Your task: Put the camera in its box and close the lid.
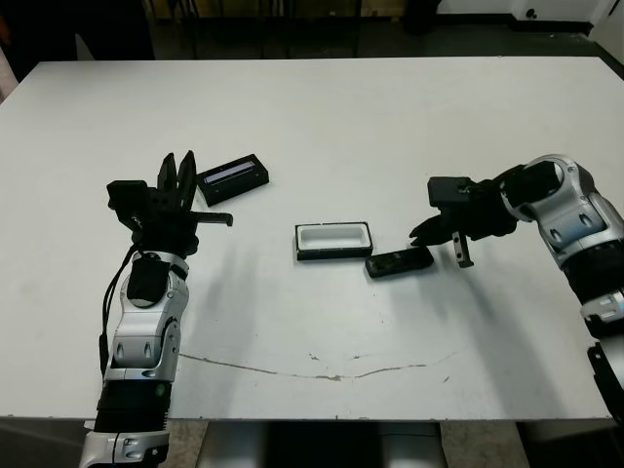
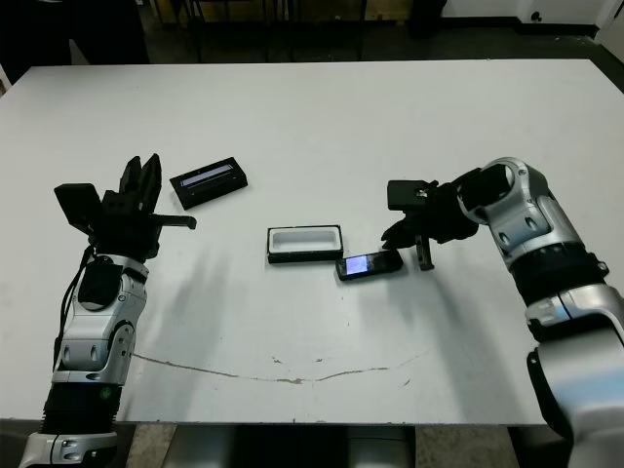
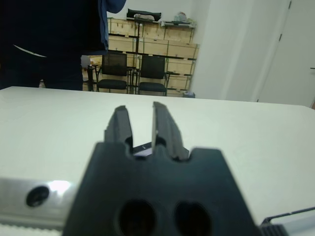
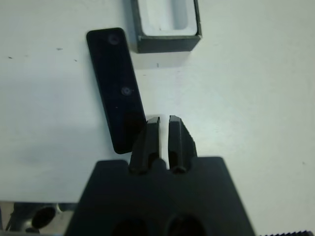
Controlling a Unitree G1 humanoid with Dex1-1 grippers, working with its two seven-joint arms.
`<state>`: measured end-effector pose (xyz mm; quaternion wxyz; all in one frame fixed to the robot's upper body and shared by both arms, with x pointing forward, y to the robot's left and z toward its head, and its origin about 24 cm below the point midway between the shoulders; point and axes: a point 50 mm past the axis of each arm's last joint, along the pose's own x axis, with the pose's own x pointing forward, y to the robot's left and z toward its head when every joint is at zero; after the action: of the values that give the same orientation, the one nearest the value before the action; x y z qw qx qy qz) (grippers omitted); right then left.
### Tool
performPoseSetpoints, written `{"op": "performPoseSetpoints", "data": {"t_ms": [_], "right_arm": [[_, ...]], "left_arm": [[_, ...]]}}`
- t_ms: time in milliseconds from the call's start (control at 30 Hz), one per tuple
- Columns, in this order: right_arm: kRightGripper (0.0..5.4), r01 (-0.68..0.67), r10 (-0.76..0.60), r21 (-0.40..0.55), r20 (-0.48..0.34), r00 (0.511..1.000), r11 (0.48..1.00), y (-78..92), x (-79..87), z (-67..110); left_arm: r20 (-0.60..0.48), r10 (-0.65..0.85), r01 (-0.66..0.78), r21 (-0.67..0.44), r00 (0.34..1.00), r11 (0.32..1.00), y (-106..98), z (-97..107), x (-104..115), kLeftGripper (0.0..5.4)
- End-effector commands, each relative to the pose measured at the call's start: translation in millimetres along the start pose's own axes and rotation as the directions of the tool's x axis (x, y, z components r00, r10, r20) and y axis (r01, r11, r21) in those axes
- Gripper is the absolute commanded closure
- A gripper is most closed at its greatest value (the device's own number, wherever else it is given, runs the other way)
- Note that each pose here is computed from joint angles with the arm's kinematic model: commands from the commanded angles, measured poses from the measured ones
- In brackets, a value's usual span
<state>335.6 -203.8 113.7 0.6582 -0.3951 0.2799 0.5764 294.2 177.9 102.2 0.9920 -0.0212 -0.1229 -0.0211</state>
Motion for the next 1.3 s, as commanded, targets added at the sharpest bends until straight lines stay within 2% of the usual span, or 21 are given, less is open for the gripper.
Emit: {"op": "performPoseSetpoints", "data": {"t_ms": [33, 200, 433, 733, 1300], "right_arm": [[5.4, -0.024, 0.023, 0.032, 0.013, 1.0, 0.999, 7.3, -2.6, -8.9], [5.4, -0.041, 0.037, 0.122, 0.035, 0.999, 0.992, 12.5, -3.0, -13.9], [5.4, -0.06, 0.047, 0.182, 0.075, 0.996, 0.981, 20.5, -3.0, -17.2], [5.4, -0.073, 0.06, 0.191, 0.077, 0.995, 0.979, 27.6, -5.7, -21.1], [5.4, -0.097, 0.07, 0.198, 0.136, 0.988, 0.976, 32.5, -12.4, -20.5]], "left_arm": [[-0.038, 0.013, -0.013, 0.001, 0.999, 1.0, 4.2, -7.1, -5.0, 5.38], [-0.039, 0.016, -0.015, 0.001, 0.999, 1.0, 4.3, -7.1, -5.2, 5.38], [-0.038, 0.017, -0.016, 0.007, 0.999, 1.0, 4.6, -7.1, -5.0, 5.38], [-0.038, 0.012, -0.012, 0.002, 0.999, 1.0, 4.3, -6.2, -4.8, 5.38], [-0.038, 0.017, -0.016, 0.002, 0.999, 1.0, 5.1, -4.8, -3.4, 5.38]]}}
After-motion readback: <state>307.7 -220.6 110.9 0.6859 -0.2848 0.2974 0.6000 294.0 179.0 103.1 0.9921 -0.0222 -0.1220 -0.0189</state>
